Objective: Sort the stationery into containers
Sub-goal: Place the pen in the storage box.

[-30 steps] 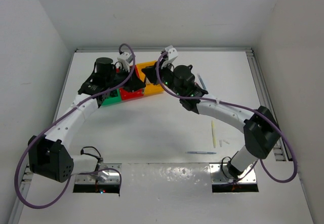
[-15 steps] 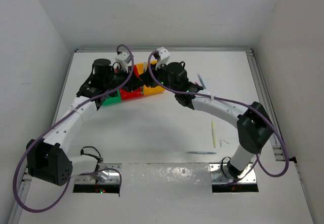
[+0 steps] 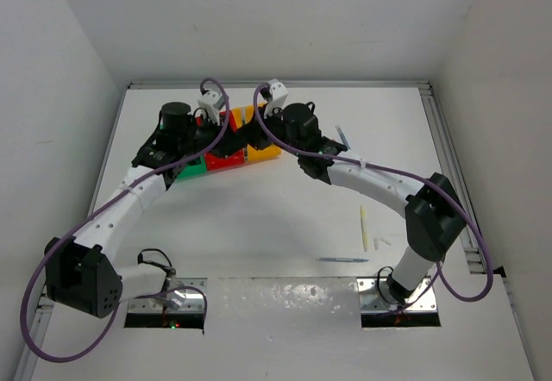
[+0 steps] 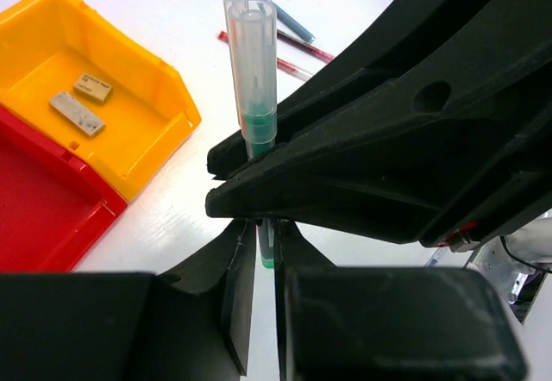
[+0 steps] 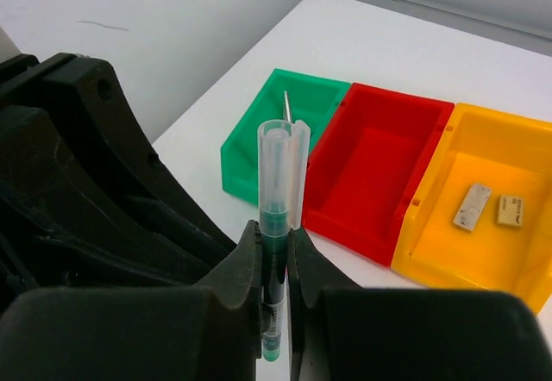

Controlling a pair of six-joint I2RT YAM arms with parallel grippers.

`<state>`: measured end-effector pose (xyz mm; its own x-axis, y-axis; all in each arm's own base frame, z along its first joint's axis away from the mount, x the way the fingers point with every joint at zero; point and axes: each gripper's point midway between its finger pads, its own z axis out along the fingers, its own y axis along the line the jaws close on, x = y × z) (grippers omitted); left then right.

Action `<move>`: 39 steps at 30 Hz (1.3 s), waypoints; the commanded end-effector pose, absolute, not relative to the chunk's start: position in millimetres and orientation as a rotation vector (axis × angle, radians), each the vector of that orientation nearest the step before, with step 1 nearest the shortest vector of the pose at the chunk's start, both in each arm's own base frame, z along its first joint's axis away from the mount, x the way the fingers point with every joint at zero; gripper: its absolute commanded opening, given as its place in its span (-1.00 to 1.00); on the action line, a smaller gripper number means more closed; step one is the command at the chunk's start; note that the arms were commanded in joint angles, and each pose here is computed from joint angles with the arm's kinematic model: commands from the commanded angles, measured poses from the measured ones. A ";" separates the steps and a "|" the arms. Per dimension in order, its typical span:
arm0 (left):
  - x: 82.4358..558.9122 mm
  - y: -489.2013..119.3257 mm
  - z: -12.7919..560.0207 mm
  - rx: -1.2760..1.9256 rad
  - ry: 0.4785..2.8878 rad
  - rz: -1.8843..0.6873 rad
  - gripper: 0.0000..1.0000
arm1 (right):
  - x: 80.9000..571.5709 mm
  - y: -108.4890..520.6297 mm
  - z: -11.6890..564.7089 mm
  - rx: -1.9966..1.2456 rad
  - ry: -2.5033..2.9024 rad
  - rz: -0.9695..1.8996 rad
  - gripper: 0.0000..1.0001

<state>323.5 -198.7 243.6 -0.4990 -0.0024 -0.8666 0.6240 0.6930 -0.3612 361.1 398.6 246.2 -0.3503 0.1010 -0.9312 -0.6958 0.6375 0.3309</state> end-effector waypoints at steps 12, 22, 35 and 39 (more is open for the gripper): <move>340.5 -140.8 281.0 0.328 1.873 -0.552 0.99 | 430.9 385.5 239.3 -0.460 1.979 0.674 -1.00; 341.7 5.3 249.4 -0.245 1.975 0.037 0.99 | 500.2 452.9 191.9 -0.321 1.995 0.692 -1.00; 328.7 8.0 217.3 -0.263 2.036 0.006 0.99 | 530.3 470.8 121.1 -0.273 1.951 0.614 -1.00; 329.5 7.6 217.2 -0.265 2.030 0.001 0.99 | 525.3 475.3 100.4 -0.302 1.975 0.591 -1.00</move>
